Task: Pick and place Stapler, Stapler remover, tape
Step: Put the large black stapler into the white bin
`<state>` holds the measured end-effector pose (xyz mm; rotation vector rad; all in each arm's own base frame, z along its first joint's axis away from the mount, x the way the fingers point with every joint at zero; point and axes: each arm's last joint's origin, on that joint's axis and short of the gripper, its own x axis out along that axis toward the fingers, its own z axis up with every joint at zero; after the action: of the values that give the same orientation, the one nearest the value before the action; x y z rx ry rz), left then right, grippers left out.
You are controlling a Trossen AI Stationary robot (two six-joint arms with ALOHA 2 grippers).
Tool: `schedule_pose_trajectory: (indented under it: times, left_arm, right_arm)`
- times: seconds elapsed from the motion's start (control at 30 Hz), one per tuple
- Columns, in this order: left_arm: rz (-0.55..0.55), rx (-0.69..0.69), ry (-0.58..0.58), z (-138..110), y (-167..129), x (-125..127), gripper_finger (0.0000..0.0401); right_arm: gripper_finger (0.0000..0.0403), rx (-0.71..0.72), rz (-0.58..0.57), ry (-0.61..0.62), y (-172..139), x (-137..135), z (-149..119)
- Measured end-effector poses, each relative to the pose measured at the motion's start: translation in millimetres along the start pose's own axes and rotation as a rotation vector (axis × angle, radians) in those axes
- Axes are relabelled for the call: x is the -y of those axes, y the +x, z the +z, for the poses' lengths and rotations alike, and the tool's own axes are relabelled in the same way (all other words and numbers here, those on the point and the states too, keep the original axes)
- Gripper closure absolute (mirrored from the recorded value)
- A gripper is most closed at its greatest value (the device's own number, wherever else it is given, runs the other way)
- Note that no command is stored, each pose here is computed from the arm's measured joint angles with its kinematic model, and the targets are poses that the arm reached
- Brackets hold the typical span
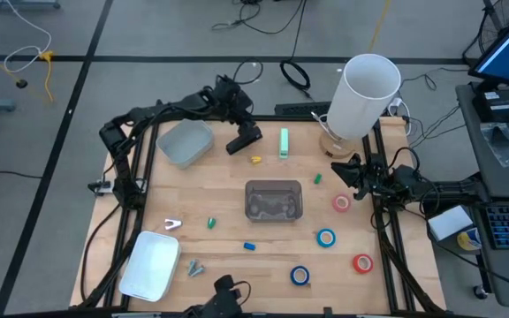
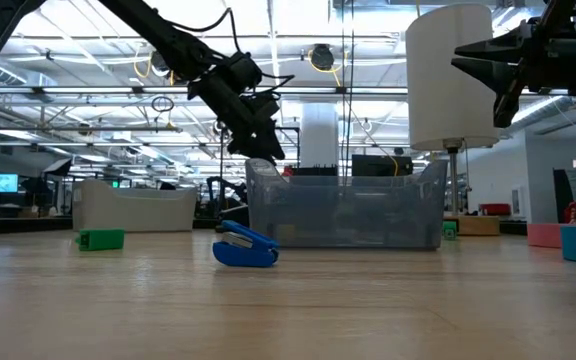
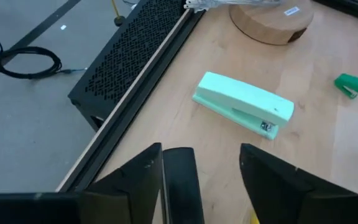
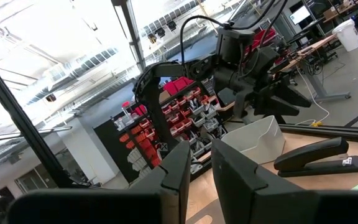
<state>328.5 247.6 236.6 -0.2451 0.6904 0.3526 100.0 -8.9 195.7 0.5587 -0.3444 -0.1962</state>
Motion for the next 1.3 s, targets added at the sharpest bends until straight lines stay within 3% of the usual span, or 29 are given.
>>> schedule_pose_trajectory:
  times: [0.17, 0.4, 0.9, 1.17, 1.3]
  left_arm:
    - [0.018, -0.030, 0.027, -2.5, 0.6, 2.0, 0.0165]
    - [0.152, -0.238, 0.079, -19.6, 1.5, 13.4, 0.0168]
    - [0.166, -0.252, -0.048, -22.6, 1.5, 9.8, 0.0169]
    - [0.165, -0.337, -0.136, -40.0, 24.0, -4.8, 0.0169]
    - [0.158, -0.367, -0.152, -32.2, 32.9, -8.5, 0.0169]
  right_arm:
    - [0.0344, 0.000, 0.000, 0.000, 0.0, 0.0, 0.0]
    - [0.0344, 0.000, 0.000, 0.000, 0.0, 0.0, 0.0]
    - [0.0344, 0.000, 0.000, 0.000, 0.0, 0.0, 0.0]
    - [0.0344, 0.000, 0.000, 0.000, 0.0, 0.0, 0.0]
    - [0.0344, 0.000, 0.000, 0.000, 0.0, 0.0, 0.0]
